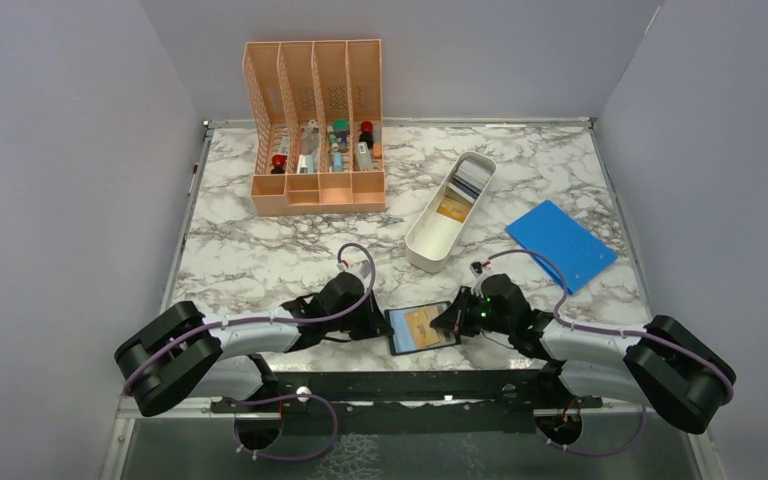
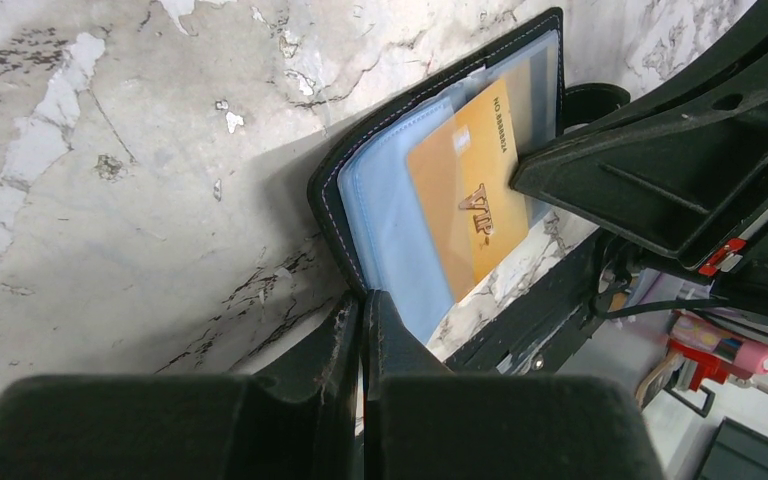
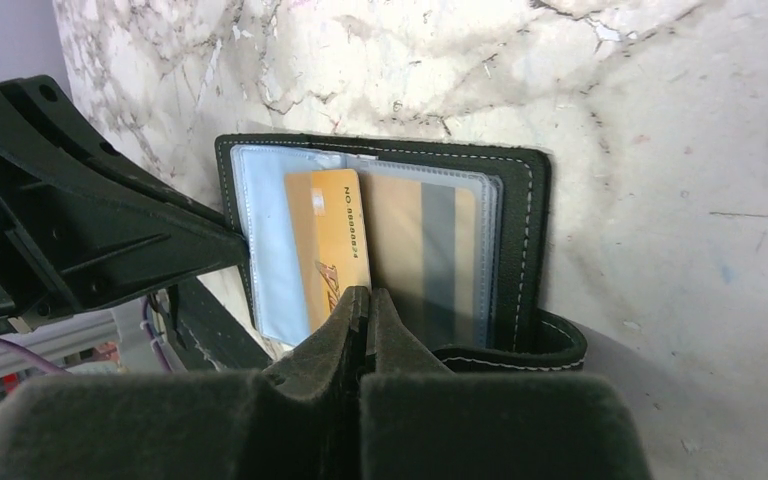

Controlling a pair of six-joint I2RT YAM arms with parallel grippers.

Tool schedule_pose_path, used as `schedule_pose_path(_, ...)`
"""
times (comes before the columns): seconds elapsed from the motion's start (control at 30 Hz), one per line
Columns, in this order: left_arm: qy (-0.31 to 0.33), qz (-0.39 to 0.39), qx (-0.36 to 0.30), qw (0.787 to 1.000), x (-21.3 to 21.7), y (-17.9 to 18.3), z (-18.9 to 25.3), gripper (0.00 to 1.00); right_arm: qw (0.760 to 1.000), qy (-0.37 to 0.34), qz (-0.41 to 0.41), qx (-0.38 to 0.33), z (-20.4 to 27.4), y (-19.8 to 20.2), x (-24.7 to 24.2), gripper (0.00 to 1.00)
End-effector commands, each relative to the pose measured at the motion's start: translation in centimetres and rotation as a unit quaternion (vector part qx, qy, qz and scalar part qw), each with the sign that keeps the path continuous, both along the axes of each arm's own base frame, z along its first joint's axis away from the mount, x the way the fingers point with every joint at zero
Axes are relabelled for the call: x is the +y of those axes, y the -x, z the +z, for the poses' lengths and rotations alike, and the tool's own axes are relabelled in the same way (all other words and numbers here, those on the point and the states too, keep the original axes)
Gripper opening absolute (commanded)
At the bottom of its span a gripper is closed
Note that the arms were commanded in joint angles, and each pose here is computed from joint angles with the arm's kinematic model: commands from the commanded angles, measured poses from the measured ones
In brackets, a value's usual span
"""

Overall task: Put the credit cards into the card holder
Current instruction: Insert the credit card into the card holder.

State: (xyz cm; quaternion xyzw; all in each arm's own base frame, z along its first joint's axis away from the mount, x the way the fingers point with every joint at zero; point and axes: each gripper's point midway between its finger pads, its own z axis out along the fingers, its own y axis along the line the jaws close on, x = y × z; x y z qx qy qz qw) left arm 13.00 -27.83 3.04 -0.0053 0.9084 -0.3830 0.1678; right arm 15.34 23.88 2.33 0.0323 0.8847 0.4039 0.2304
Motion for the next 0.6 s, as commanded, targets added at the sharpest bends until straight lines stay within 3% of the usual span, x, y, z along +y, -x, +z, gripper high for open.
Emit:
schedule_pose_path(0.0, 0.029, -0.013, 0.000, 1.000, -0.6, 0.7, 0.8, 0.06, 0.999, 0.008, -0.035, -0.008, -0.4, -0.6, -0.8, 0.01)
schedule_pose_path(0.37, 0.037, -0.017, 0.004, 0.999, -1.3, 0.8, 1.0, 0.06, 0.999, -0.017, -0.026, 0.006, 0.0, -0.4, 0.4, 0.01)
schedule_pose_path(0.57, 0.039, -0.020, 0.001, 0.999, -1.8, 0.5, 1.4, 0.06, 1.000, -0.009, -0.002, 0.012, -0.2, 0.5, 1.3, 0.07)
